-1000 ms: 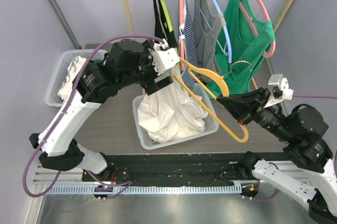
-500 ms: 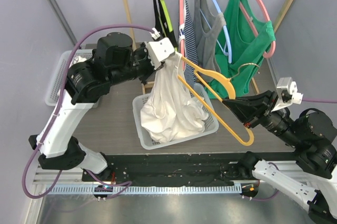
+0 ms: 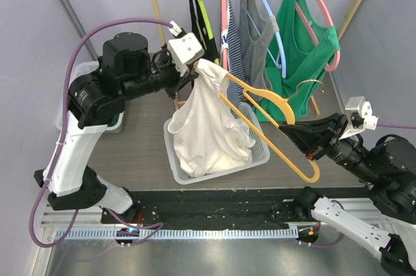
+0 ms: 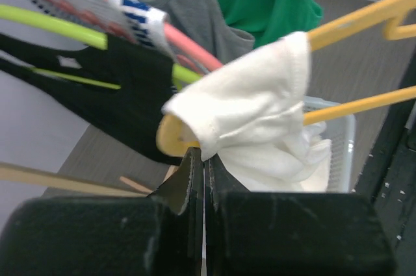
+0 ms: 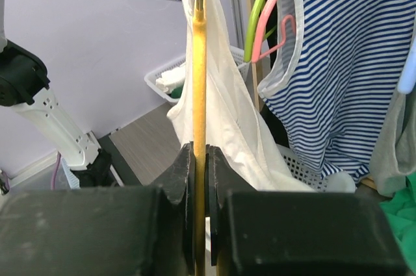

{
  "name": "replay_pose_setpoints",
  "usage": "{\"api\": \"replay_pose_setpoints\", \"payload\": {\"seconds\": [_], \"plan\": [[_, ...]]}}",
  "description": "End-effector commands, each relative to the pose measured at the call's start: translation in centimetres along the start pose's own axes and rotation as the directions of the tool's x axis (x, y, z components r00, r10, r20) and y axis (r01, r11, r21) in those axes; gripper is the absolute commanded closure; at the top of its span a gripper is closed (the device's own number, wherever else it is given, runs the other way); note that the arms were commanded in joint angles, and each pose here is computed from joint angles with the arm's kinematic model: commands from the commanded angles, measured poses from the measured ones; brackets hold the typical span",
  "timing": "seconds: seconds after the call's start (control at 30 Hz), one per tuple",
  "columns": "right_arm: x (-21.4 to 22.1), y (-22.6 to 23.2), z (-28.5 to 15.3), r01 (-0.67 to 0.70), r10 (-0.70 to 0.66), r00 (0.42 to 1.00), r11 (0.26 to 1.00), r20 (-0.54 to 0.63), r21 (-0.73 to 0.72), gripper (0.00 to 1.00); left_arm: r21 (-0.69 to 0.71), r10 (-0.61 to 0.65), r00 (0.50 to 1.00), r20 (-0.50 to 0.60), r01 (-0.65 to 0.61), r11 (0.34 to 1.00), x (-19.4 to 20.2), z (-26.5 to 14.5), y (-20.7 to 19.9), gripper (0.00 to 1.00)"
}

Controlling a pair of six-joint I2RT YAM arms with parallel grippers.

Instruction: Remove the tank top from the hanger

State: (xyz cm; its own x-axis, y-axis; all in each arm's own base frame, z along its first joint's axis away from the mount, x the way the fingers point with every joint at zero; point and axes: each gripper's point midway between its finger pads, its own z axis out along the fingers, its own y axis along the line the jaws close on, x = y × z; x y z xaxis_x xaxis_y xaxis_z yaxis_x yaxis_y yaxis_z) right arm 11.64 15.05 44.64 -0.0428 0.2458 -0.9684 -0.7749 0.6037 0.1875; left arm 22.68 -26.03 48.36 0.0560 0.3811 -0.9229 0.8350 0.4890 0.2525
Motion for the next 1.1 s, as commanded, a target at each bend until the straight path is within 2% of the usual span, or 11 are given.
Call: {"api": "replay_pose_setpoints", "payload": {"seconds": [0.0, 0.2, 0.4, 0.53, 0.57, 0.63, 0.67, 0.87, 0.97, 1.0, 1.07], "plan": [[-2.2, 0.6, -1.1, 0.026, -0.026, 0.999, 1.0, 0.031, -0.014, 0.99, -0.263, 0.031, 0.994, 0.103, -0.003, 0.965, -3.0, -3.0, 5.2, 1.0], [-0.3, 1.9, -2.5, -0.007, 0.001, 0.996, 0.997, -0.095, -0.071, 0.99, -0.539, 0.048, 0.989, 0.139, 0.035, 0.841, -4.7, -4.7, 10.5, 1.0], [-0.7, 2.5, -5.0, -0.015, 0.006, 0.992, 0.997, -0.123, -0.074, 0.99, -0.582, 0.005, 0.988, 0.157, 0.088, 0.808, -4.6, -4.2, 11.4, 1.0], [-4.0, 2.0, -7.4, 0.038, -0.038, 0.999, 0.999, -0.026, -0.018, 0.99, -0.414, -0.029, 0.989, 0.142, 0.086, 0.906, -3.7, -2.4, 8.1, 1.0], [-5.3, 1.2, -8.1, 0.05, -0.05, 0.998, 0.998, 0.023, 0.034, 0.99, -0.266, -0.029, 0.992, 0.12, 0.061, 0.962, -3.1, -1.3, 5.4, 1.0], [-7.6, 0.6, -9.3, 0.076, -0.084, 0.991, 0.994, 0.104, 0.084, 0.99, -0.118, -0.03, 0.995, 0.1, 0.042, 0.992, -2.5, -0.7, 2.5, 1.0], [-8.7, -0.3, -9.7, 0.073, -0.094, 0.984, 0.987, 0.149, 0.142, 0.99, -0.002, -0.042, 0.995, 0.094, 0.042, 0.999, -2.3, -0.5, 0.2, 1.0], [-8.6, -1.8, -7.9, 0.081, -0.111, 0.983, 0.976, 0.145, 0.201, 0.99, 0.238, -0.048, 0.998, 0.037, 0.037, 0.971, -0.6, 0.3, -4.5, 1.0], [-8.2, -2.4, -6.3, 0.082, -0.112, 0.985, 0.972, 0.13, 0.221, 0.99, 0.221, -0.016, 0.997, -0.072, 0.031, 0.975, 3.2, 2.3, -4.7, 1.0], [-8.3, -2.5, -6.0, 0.08, -0.112, 0.985, 0.971, 0.134, 0.226, 0.99, 0.113, -0.008, 0.992, -0.127, 0.022, 0.993, 4.8, 3.0, -2.8, 0.98], [-8.7, -2.3, -5.4, 0.077, -0.11, 0.983, 0.973, 0.147, 0.216, 0.99, 0.041, 0.018, 0.98, -0.199, -0.01, 0.999, 7.6, 4.2, -1.7, 0.87]]}}
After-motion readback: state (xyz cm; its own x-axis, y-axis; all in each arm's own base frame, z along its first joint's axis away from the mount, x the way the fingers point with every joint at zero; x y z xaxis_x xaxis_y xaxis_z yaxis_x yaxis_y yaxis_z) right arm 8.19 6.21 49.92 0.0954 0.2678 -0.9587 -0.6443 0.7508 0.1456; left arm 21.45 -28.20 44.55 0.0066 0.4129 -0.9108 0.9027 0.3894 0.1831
